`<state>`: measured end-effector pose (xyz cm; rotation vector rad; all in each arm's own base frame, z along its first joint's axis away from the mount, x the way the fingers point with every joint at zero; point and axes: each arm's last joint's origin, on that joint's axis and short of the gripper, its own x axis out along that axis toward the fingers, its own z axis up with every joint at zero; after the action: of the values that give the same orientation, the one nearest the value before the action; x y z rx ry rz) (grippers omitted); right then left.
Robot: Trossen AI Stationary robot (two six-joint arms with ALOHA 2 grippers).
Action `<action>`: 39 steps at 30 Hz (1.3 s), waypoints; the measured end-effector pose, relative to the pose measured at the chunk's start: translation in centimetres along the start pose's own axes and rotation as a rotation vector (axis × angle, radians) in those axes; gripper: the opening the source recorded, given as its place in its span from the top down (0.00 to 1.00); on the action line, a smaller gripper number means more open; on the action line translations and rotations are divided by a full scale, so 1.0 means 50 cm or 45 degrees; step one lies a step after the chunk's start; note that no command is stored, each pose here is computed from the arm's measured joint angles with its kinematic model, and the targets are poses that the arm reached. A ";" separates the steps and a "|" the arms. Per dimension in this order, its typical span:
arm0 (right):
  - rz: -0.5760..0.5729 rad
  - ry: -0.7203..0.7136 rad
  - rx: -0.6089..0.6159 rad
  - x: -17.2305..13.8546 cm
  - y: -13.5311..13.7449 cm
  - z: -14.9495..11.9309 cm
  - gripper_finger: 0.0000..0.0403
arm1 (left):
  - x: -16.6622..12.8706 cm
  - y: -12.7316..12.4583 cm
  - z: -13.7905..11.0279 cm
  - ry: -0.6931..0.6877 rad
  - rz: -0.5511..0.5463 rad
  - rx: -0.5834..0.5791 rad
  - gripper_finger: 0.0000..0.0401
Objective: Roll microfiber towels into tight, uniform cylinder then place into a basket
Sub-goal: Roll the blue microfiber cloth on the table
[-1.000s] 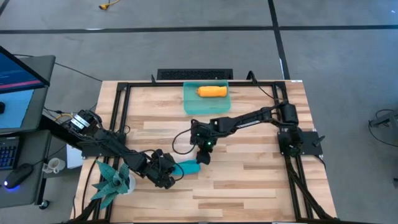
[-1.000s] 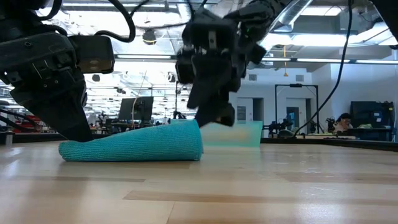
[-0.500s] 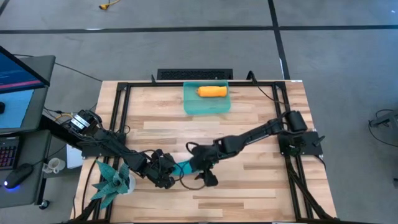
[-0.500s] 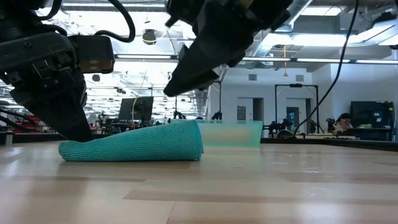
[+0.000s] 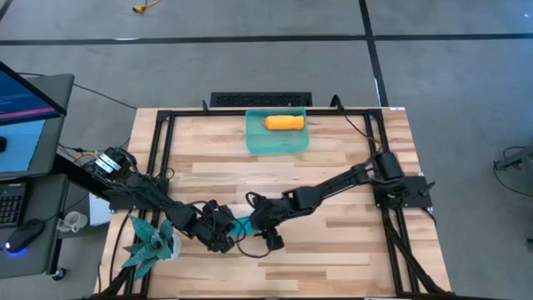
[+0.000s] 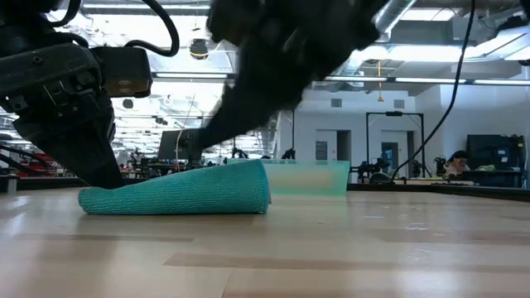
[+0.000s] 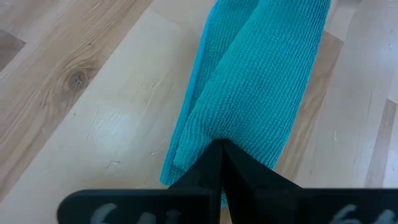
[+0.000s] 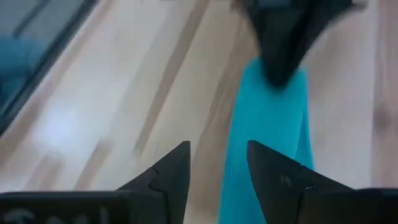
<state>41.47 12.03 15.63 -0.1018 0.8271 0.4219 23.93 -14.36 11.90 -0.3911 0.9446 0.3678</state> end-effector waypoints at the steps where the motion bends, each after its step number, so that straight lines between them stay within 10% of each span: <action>1: -0.009 -0.022 0.005 0.012 -0.007 0.000 0.56 | 0.000 0.000 0.000 -0.001 0.000 0.000 1.00; 13: -0.176 0.107 0.271 0.048 -0.063 -0.049 0.64 | 0.000 0.000 0.000 -0.010 0.002 -0.003 1.00; 39: -0.198 0.120 0.301 0.055 -0.085 -0.061 0.68 | -0.003 -0.005 0.008 -0.021 0.018 0.070 0.81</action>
<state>42.70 8.29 11.22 0.0335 0.9489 0.1724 24.27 -14.41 12.30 -0.3308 0.9396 0.3571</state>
